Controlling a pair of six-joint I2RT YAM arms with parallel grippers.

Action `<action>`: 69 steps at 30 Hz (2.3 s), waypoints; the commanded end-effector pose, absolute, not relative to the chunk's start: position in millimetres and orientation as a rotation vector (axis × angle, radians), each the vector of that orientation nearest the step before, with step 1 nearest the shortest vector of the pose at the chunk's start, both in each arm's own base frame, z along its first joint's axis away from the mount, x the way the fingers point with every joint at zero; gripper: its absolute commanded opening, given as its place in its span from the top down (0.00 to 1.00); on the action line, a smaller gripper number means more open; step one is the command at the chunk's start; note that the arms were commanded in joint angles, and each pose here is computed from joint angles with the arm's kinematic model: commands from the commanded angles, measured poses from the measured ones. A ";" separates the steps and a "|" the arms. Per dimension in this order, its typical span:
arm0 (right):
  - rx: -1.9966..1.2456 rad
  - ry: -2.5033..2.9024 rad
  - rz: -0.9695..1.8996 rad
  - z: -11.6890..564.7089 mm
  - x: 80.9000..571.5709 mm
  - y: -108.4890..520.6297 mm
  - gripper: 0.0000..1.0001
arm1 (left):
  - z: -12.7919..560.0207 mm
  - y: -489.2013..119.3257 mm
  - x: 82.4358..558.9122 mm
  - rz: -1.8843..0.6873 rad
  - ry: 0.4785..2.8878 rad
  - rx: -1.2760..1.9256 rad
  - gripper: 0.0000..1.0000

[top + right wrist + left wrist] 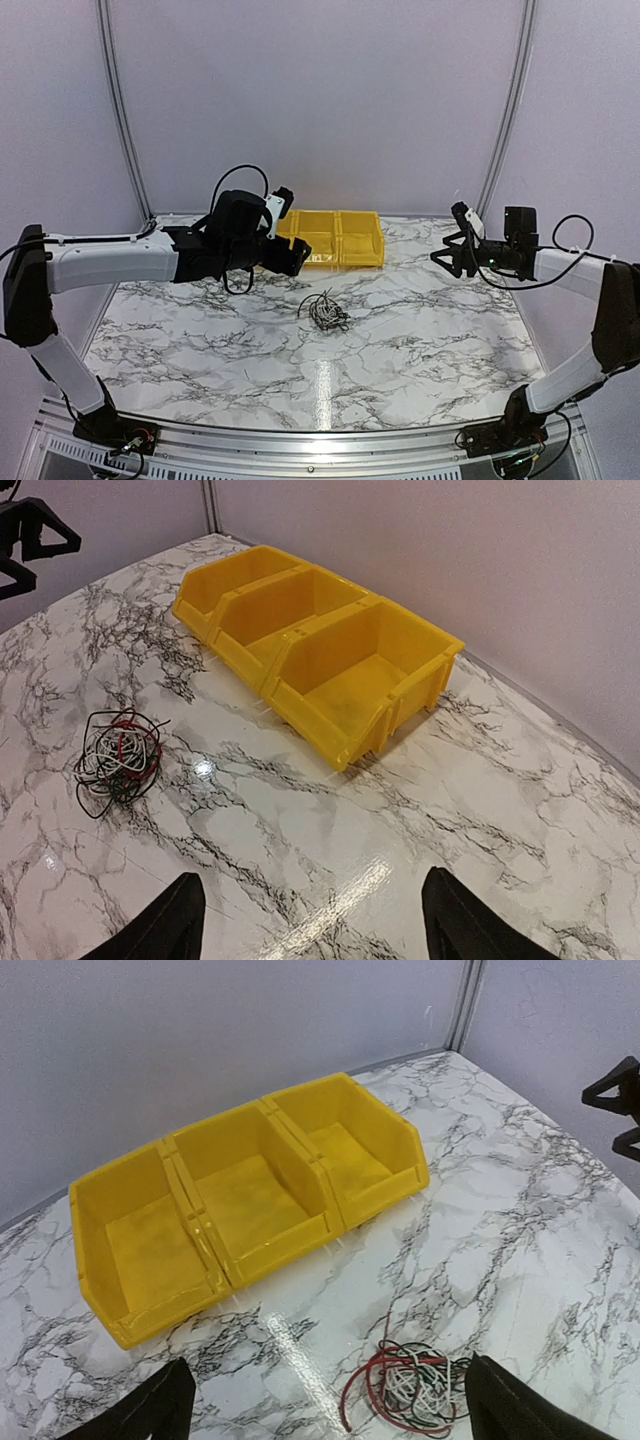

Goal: Untangle the cables

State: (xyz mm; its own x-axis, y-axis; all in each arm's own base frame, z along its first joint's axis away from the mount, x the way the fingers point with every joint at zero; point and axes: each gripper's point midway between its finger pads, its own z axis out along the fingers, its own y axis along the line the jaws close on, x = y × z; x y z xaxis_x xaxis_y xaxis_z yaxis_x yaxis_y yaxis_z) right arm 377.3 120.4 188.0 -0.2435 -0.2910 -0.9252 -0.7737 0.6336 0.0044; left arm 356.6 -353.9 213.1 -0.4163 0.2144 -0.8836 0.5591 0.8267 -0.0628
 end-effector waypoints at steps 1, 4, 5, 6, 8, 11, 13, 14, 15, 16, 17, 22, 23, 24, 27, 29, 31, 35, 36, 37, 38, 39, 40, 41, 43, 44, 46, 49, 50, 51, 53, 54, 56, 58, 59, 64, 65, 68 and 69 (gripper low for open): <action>-0.897 1.758 0.570 204.4 377.5 125.4 0.26 | 203.3 -313.5 381.1 -0.206 2.037 0.512 0.05; -0.908 1.760 0.570 200.5 377.7 129.8 0.30 | 193.3 -297.4 392.0 -0.287 2.064 0.425 0.12; -0.920 1.763 0.576 198.6 376.7 135.4 0.31 | 191.2 -296.9 391.9 -0.349 2.069 0.410 0.14; -0.928 1.763 0.582 197.6 376.3 138.7 0.32 | 187.5 -294.4 392.6 -0.389 2.074 0.393 0.15; -0.942 1.766 0.602 196.7 375.0 144.5 0.39 | 187.4 -297.0 392.4 -0.458 2.065 0.396 0.18; -0.966 1.748 0.632 198.2 370.4 156.4 0.51 | 187.3 -311.5 387.5 -0.539 2.075 0.467 0.21; -0.993 1.731 0.636 197.6 365.9 166.7 0.59 | 187.0 -320.9 383.1 -0.600 2.081 0.500 0.23; -1.010 1.729 0.640 195.8 362.8 173.6 0.60 | 185.6 -324.3 381.2 -0.624 2.085 0.512 0.25; -1.033 1.701 0.624 197.6 363.1 181.3 0.61 | 183.4 -327.8 379.1 -0.646 2.090 0.527 0.26; -1.061 1.695 0.615 194.9 361.6 189.8 0.62 | 181.4 -330.3 377.2 -0.663 2.095 0.539 0.27; -1.094 1.692 0.607 191.2 359.7 199.9 0.63 | 179.9 -332.1 375.8 -0.675 2.098 0.550 0.29; -1.372 1.735 0.609 147.6 342.4 252.4 0.71 | 162.3 -338.3 374.4 -0.683 2.163 0.583 0.31; -1.445 1.753 0.588 137.8 338.6 261.2 0.75 | 159.0 -341.3 372.8 -0.692 2.173 0.600 0.32; -1.514 1.791 0.573 124.9 332.1 269.5 0.78 | 156.6 -344.2 371.6 -0.702 2.182 0.607 0.34; -1.637 1.819 0.496 108.5 322.6 291.9 0.84 | 148.9 -360.6 358.7 -0.766 2.212 0.666 0.39; -1.653 1.803 0.486 108.8 316.9 299.6 0.83 | 143.5 -371.7 346.7 -0.800 2.235 0.716 0.43; -1.635 1.791 0.506 113.5 314.5 301.9 0.80 | 135.1 -379.2 338.1 -0.821 2.267 0.729 0.46; -1.599 1.785 0.494 121.5 316.6 301.4 0.70 | 120.6 -390.0 331.8 -0.846 2.326 0.698 0.47; -1.591 1.787 0.485 121.8 317.6 300.5 0.65 | 117.2 -391.4 332.8 -0.833 2.338 0.688 0.47; -1.584 1.793 0.472 121.8 319.6 299.1 0.61 | 114.2 -392.5 333.7 -0.824 2.348 0.675 0.47; -1.571 1.813 0.461 121.6 322.3 296.6 0.58 | 110.4 -392.9 334.8 -0.823 2.364 0.653 0.47; -1.547 1.834 0.466 123.4 325.7 293.2 0.56 | 106.2 -394.3 335.6 -0.827 2.379 0.642 0.47; -1.515 1.847 0.501 128.0 328.9 289.6 0.54 | 102.2 -396.4 336.8 -0.831 2.392 0.635 0.47; -1.479 1.855 0.545 133.2 332.0 285.9 0.51 | 99.7 -397.4 336.9 -0.839 2.405 0.623 0.47; -1.408 1.865 0.610 141.8 340.2 277.6 0.46 | 97.7 -399.1 337.7 -0.848 2.416 0.596 0.47; -1.378 1.871 0.622 144.5 345.3 271.7 0.44 | 96.2 -399.4 338.8 -0.847 2.417 0.588 0.48; -1.350 1.885 0.623 144.1 350.2 265.8 0.42 | 91.3 -398.9 341.8 -0.829 2.421 0.578 0.49; -1.353 1.903 0.569 139.9 355.9 258.2 0.42 | 84.1 -401.4 343.1 -0.828 2.431 0.585 0.53; -1.348 1.909 0.555 139.4 358.1 255.8 0.42 | 81.9 -402.5 342.5 -0.836 2.439 0.584 0.55; -1.343 1.912 0.543 139.2 360.5 253.8 0.42 | 81.3 -403.9 342.2 -0.848 2.441 0.580 0.58; -1.343 1.917 0.535 137.3 362.3 252.2 0.42 | 81.6 -406.3 341.9 -0.867 2.437 0.571 0.61; -1.345 1.920 0.536 136.0 361.8 252.2 0.42 | 80.7 -406.6 342.2 -0.869 2.438 0.565 0.62; -1.350 1.918 0.538 135.9 361.3 252.5 0.43 | 77.7 -405.6 342.2 -0.863 2.444 0.561 0.64; -1.351 1.920 0.542 135.2 360.5 252.5 0.43 | 80.6 -407.9 346.3 -0.866 2.419 0.552 0.68; -1.353 1.919 0.544 134.9 360.2 252.4 0.43 | 80.8 -408.1 347.5 -0.866 2.413 0.547 0.69; -1.356 1.920 0.565 131.9 359.1 254.6 0.44 | 81.2 -413.5 351.2 -0.893 2.385 0.538 0.75; -1.347 1.922 0.572 131.4 360.2 255.3 0.44 | 81.1 -414.8 352.4 -0.896 2.380 0.538 0.76; -1.331 1.928 0.614 131.1 360.6 259.8 0.45 | 79.3 -419.4 354.9 -0.904 2.376 0.551 0.80; -1.328 1.928 0.632 131.3 360.1 261.5 0.45 | 78.0 -420.5 354.9 -0.907 2.378 0.555 0.81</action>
